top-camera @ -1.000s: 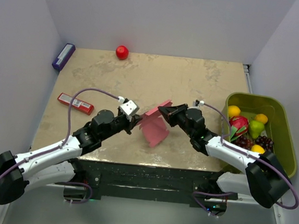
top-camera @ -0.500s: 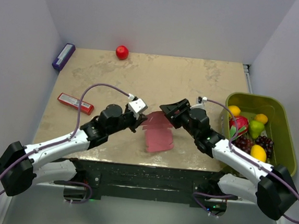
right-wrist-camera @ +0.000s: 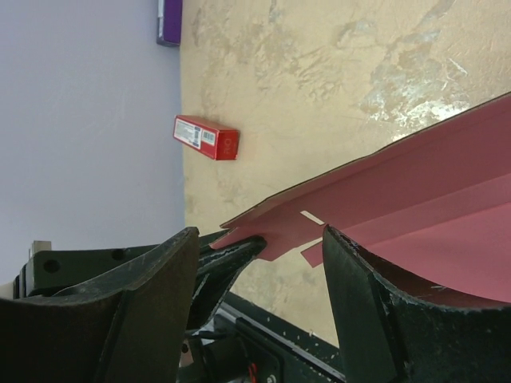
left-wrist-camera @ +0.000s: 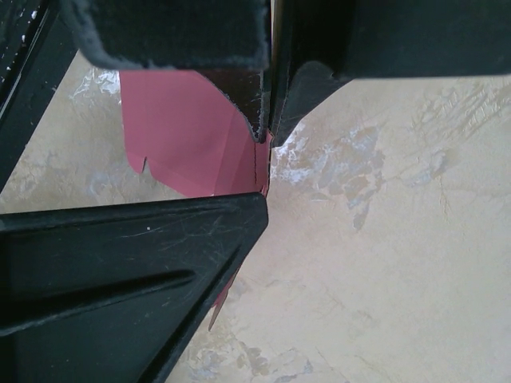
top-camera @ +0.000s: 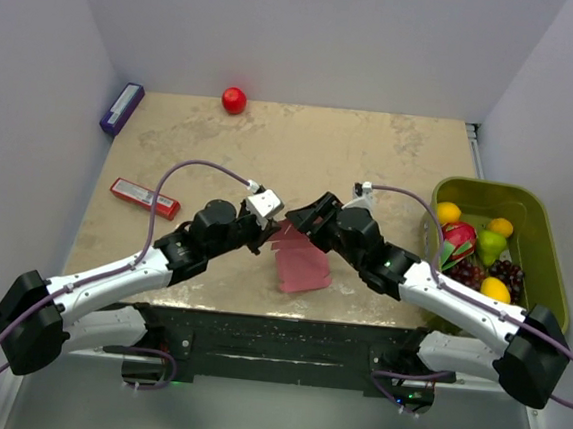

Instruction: Fold the paper box

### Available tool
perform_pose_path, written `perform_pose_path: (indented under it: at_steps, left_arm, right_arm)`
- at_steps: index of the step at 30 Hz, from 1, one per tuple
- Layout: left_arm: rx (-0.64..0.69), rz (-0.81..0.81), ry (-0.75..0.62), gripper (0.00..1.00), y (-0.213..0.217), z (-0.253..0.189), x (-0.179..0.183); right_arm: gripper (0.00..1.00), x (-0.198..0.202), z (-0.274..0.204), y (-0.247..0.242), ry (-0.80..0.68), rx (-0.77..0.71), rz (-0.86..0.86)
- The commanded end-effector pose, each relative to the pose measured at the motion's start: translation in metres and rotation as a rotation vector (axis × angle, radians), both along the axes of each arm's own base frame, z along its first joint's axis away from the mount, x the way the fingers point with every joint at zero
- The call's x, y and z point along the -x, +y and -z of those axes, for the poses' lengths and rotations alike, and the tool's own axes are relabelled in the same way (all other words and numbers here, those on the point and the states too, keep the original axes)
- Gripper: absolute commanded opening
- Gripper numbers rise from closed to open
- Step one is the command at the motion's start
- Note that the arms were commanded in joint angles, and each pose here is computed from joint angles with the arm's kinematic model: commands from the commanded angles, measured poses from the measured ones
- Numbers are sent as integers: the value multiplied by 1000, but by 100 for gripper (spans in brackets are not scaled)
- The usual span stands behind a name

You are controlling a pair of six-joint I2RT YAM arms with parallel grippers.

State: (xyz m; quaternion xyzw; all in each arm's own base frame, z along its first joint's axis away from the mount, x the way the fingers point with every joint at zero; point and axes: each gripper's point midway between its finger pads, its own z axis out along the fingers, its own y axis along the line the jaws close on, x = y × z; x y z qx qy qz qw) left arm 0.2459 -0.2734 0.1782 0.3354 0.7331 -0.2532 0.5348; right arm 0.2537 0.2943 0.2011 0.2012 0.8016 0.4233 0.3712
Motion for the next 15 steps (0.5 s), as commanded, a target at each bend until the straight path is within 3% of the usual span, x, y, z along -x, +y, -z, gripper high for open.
perform_pose_path:
  at_steps: [1,10,15]
  left_arm:
    - [19,4,-55,0,-7,-22,-5]
    - [19,-4,-59,0,-6,-23,-5]
    - [21,-11,-66,0,-5,-25,-5]
  right_arm:
    - [66,-15,-23,0,-79,56,75]
    - [59,-17,-6,-5,-78,199,112]
    - [44,-17,-4,-18,-102,262,136]
